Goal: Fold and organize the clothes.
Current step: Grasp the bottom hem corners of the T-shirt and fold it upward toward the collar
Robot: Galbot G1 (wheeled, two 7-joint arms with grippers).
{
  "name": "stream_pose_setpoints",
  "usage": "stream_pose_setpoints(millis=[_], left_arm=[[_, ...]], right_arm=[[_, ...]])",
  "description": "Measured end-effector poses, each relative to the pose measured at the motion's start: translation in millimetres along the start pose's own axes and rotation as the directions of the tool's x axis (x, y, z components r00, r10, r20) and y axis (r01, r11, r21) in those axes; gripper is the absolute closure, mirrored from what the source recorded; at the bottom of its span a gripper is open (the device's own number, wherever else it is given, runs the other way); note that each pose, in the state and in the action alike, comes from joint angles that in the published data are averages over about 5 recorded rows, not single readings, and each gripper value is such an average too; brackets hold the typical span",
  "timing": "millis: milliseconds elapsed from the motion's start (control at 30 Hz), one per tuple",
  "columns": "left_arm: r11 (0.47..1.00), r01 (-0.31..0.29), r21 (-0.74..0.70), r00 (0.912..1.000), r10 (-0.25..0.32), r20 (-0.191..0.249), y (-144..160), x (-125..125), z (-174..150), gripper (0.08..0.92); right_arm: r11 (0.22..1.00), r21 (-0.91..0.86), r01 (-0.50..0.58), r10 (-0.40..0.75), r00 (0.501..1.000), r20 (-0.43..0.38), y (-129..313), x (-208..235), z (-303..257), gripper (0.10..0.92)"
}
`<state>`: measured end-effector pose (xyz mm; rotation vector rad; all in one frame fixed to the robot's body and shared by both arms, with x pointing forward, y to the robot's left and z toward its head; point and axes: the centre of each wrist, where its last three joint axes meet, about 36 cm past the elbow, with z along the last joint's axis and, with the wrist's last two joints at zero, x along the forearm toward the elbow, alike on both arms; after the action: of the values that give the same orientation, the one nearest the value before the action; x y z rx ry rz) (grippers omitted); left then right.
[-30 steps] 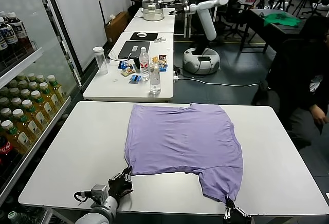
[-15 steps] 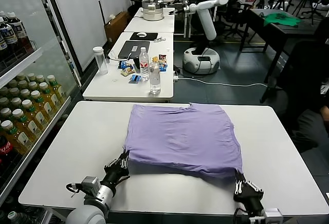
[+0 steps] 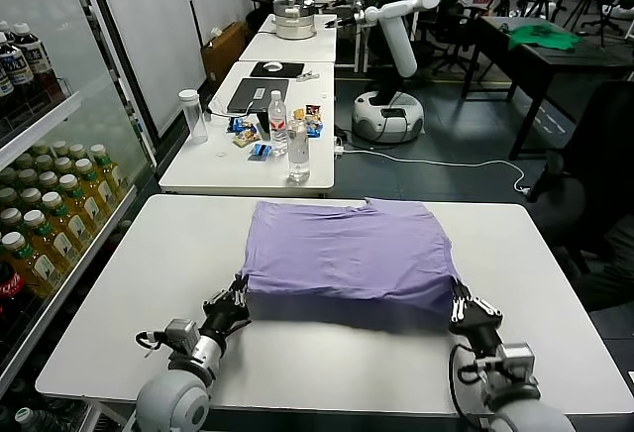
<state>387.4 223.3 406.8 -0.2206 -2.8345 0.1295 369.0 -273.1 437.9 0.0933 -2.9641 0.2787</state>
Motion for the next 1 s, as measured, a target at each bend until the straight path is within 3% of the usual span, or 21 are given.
stream_pose_setpoints(millis=[500, 767, 1000], left_arm=[[0.998, 0.029, -0.055, 0.9993, -0.030, -0.021, -1, -43, 6, 0.872], [0.997, 0.041, -0.060, 0.9988, -0.043, -0.025, 1, -52, 7, 0.657], [0.997, 0.054, -0.056, 0.9981, -0.056, -0.028, 4, -47, 9, 0.458]], right_arm=[[0.998, 0.055, 0.017, -0.017, 1.000, -0.005, 8, -60, 8, 0.894], [0.997, 0.072, 0.011, -0.009, 1.000, -0.020, 10, -67, 13, 0.686], [0.997, 0.069, -0.015, 0.018, 0.999, -0.041, 0, -54, 16, 0.496]])
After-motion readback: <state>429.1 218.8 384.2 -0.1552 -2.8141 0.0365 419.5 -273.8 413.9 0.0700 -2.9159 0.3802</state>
